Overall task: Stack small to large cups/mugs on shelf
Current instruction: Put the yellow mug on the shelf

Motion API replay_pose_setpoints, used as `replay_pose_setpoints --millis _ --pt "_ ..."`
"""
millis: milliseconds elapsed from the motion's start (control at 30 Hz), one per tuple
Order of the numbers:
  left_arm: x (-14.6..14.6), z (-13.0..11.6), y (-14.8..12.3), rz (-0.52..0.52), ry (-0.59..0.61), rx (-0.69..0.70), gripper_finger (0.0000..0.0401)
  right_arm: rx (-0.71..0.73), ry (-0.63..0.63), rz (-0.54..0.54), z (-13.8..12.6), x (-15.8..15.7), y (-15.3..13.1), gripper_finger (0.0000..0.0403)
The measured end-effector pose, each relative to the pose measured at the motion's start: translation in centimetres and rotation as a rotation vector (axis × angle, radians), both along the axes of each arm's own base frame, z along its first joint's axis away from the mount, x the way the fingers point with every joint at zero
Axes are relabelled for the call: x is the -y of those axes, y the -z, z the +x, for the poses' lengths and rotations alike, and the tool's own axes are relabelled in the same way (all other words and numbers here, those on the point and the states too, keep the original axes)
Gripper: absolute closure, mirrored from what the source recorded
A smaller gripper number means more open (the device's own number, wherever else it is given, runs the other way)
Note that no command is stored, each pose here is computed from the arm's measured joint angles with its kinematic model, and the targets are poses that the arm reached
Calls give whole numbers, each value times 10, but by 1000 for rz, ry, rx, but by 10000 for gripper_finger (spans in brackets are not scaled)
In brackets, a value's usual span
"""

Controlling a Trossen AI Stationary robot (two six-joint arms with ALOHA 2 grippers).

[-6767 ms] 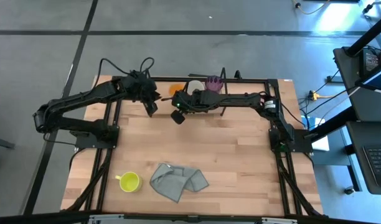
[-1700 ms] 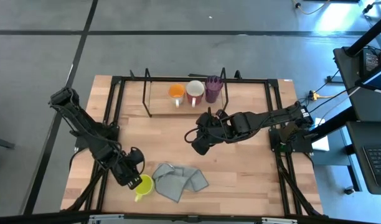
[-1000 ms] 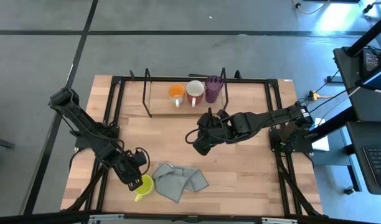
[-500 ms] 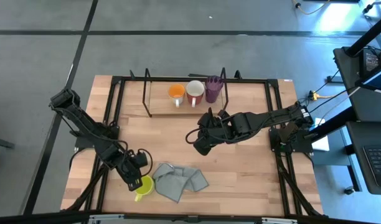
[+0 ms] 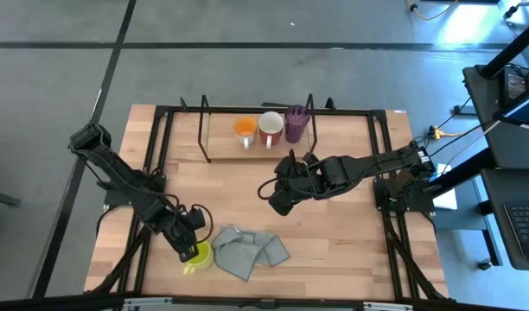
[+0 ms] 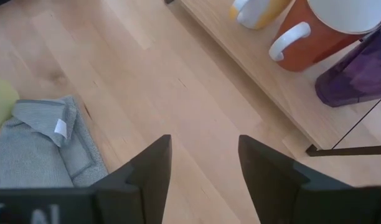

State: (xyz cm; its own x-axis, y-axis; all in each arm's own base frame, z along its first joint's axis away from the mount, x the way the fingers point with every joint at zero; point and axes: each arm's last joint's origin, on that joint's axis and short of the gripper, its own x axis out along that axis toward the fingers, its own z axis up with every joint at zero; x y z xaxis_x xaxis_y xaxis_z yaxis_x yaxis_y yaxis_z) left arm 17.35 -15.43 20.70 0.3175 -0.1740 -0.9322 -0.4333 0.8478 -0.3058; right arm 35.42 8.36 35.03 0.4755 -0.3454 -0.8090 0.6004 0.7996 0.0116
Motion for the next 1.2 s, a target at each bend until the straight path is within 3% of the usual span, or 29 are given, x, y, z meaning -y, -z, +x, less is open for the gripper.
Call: replay_pose_setpoints --millis 300,533,733,967,1200 --pt "-20 9 -11 -34 -32 -59 398 -15 18 3 -2 1 1 215" --pt "-57 12 -82 81 -72 -47 399 -19 27 5 -3 1 1 215" --pt "-102 17 -122 190 -115 -60 400 -6 57 16 -3 1 1 215" --pt "-167 23 -140 258 -186 -43 400 18 102 19 -3 1 1 215" --pt "-237 12 -149 301 -314 14 401 40 143 15 -2 2 0 215"
